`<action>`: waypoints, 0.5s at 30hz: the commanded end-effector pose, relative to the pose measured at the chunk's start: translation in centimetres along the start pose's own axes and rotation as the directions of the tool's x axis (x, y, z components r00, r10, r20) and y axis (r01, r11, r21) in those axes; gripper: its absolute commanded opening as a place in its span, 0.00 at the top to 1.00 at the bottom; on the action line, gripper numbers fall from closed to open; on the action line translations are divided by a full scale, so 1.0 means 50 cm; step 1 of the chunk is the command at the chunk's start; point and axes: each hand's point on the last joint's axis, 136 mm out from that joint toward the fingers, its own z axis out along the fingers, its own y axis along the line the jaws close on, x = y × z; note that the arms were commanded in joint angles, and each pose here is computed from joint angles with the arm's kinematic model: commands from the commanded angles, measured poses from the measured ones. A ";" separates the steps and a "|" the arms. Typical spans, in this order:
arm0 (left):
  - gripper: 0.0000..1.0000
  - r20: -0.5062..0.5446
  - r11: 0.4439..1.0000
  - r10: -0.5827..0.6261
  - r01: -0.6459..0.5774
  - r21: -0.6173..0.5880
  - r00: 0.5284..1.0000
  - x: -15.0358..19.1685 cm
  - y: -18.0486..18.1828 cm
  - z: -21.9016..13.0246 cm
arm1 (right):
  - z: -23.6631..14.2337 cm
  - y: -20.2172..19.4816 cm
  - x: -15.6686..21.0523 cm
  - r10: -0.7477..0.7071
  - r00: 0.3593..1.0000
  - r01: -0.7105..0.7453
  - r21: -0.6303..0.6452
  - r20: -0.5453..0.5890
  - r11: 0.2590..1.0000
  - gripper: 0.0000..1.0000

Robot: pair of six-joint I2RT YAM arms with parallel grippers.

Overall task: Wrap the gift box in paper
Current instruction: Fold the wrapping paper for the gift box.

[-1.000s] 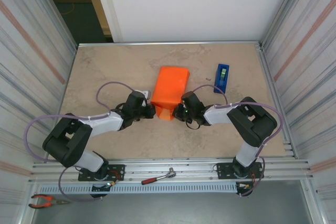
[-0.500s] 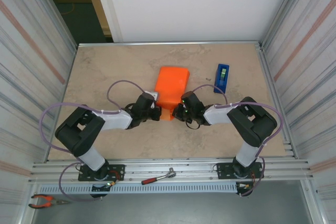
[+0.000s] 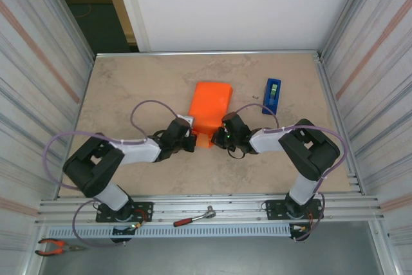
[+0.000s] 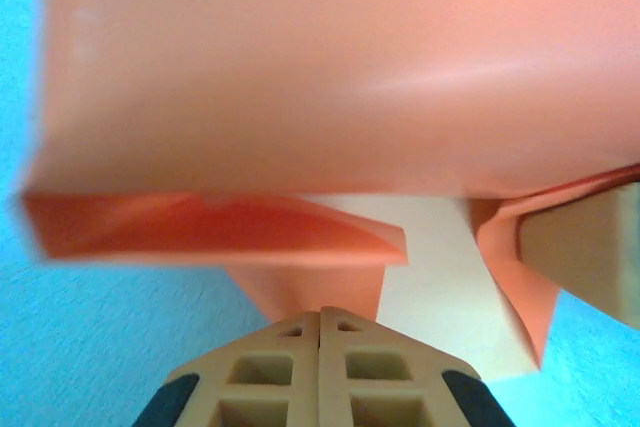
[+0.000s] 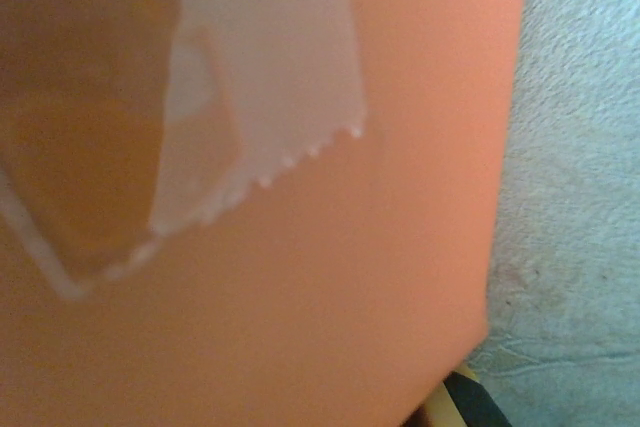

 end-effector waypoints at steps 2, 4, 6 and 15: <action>1.00 0.049 0.998 -0.065 0.066 -0.013 0.997 -0.023 0.010 -0.064 | -0.003 -0.096 0.056 -0.004 0.996 0.019 0.179 -0.085 0.984 1.00; 0.96 0.049 0.995 -0.093 0.093 -0.017 0.994 -0.024 0.018 -0.083 | -0.006 -0.098 0.057 -0.009 0.996 0.025 0.184 -0.084 0.983 1.00; 0.89 0.041 0.991 -0.130 0.131 -0.009 0.991 -0.021 0.024 -0.097 | -0.009 -0.103 0.055 -0.010 0.996 0.026 0.193 -0.083 0.981 1.00; 0.82 -0.063 0.917 -0.373 0.378 0.124 0.926 0.010 0.038 -0.070 | -0.010 -0.109 0.054 -0.017 0.996 0.035 0.206 -0.085 0.978 1.00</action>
